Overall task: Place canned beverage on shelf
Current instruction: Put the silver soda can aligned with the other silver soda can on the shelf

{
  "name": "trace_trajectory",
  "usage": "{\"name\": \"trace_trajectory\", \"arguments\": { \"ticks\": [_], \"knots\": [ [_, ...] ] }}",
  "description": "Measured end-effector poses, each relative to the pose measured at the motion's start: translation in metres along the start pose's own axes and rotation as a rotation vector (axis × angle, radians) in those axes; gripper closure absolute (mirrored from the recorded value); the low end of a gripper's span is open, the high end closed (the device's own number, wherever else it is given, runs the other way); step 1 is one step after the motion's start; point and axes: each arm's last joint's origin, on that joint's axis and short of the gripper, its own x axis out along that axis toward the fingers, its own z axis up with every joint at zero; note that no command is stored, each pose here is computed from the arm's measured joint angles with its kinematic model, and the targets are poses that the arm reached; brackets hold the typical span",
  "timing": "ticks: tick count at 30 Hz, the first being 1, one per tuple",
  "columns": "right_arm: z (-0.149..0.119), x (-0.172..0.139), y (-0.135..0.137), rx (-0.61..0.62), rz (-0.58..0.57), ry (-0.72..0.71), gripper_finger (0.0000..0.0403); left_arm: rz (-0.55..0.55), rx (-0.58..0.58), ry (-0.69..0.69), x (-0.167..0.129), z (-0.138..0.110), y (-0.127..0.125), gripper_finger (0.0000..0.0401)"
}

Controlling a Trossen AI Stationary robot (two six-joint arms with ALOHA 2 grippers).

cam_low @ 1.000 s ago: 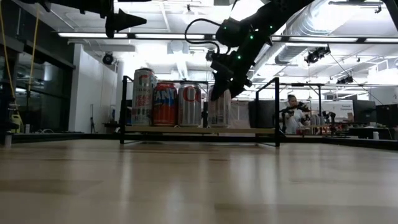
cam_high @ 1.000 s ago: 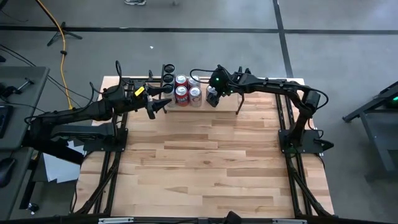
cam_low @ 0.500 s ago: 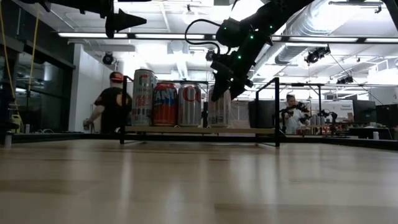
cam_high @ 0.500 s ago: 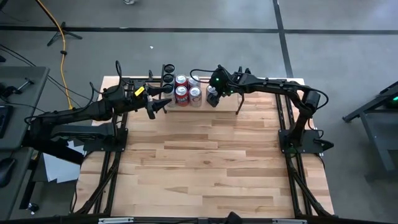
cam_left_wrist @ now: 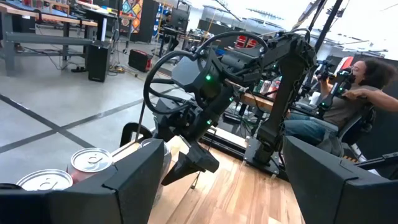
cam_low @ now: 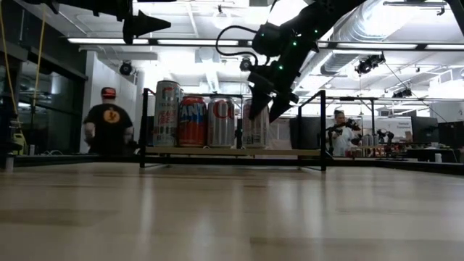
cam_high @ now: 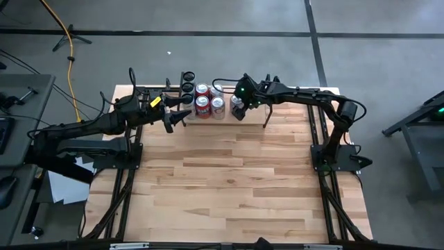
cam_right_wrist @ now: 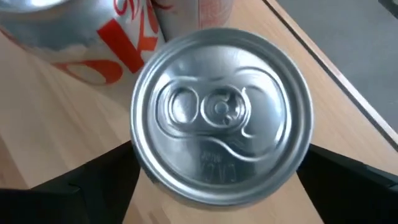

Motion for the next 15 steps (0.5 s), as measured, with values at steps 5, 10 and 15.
{"name": "trace_trajectory", "arguments": {
  "ticks": [5,10,15],
  "knots": [
    [0.001,-0.008,0.0,-0.056,0.058,0.035,0.0025,0.0,0.0,0.0,0.0,0.0,0.0,0.0117],
    [0.006,-0.034,0.0,-0.129,0.085,0.031,0.0026,0.0,0.0,0.0,0.0,0.0,0.0,0.0117],
    [0.006,-0.075,-0.003,-0.153,0.085,-0.011,0.0026,0.0,-0.008,0.0,0.0,0.0,0.0,0.0117]
  ]
}}
